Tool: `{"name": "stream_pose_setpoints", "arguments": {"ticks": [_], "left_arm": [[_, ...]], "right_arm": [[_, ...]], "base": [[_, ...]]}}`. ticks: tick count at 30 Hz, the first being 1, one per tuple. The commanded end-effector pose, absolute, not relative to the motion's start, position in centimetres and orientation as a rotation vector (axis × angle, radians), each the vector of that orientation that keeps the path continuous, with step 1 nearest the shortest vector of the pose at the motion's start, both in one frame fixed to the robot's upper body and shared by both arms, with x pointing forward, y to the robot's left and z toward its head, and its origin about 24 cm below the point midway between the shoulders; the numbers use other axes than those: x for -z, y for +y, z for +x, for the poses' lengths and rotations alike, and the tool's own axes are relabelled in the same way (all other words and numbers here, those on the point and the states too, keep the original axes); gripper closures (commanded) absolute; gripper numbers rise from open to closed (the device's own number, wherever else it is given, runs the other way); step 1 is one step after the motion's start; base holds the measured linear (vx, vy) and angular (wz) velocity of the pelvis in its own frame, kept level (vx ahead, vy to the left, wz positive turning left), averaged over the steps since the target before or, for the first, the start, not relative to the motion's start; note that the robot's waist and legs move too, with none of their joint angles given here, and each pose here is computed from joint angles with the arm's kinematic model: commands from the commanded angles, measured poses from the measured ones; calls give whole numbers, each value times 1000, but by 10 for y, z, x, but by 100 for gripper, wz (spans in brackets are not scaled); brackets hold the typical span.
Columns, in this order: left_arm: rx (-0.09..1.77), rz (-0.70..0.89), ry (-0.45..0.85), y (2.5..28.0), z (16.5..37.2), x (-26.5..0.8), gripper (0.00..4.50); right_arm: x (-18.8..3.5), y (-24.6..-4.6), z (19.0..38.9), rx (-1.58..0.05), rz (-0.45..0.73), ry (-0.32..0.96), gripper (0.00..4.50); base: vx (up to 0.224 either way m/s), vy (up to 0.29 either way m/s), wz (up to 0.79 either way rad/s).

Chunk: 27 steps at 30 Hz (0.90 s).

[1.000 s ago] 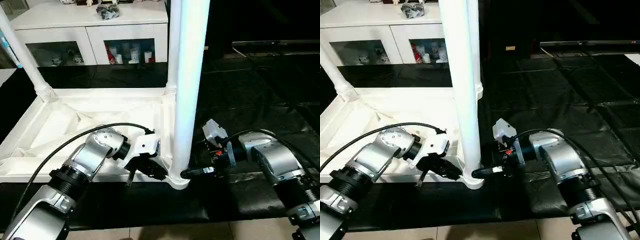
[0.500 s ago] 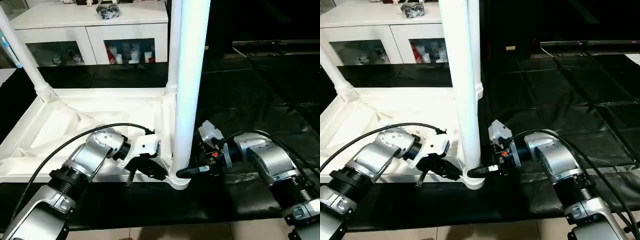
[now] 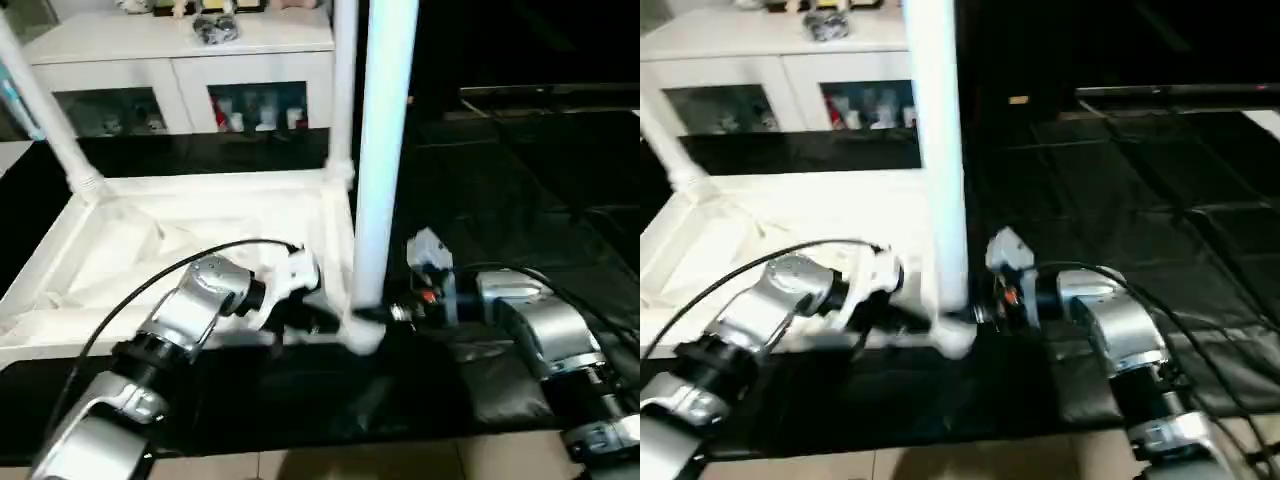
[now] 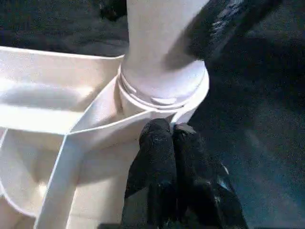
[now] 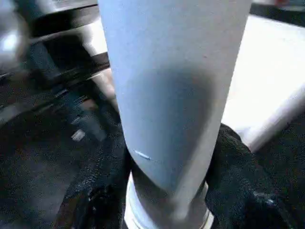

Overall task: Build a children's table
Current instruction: Rotate leg to tighten

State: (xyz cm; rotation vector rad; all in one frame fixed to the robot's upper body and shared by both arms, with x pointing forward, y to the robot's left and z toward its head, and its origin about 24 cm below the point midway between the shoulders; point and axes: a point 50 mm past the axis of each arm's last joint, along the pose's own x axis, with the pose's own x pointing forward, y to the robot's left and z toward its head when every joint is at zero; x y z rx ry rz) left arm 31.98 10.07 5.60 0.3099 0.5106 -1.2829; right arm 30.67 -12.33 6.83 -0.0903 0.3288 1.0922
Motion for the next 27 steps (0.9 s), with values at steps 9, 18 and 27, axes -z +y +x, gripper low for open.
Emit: {"name": "stream_pose_setpoints", "arguments": {"ticks": [9,18,27], "left_arm": [[1007,182,387,60,343,-74,450],[1085,242,389,64,337,-72,450],[1271,311,391,83,328,-70,450]], "right_arm": [[-59,-69,321,-836,-24,332,258],[-60,-72,314,-893,24,304,161],[-65,-106,301,-1095,-39,287,81]], "base": [[0,0,0],[0,0,0],[0,0,0]]}}
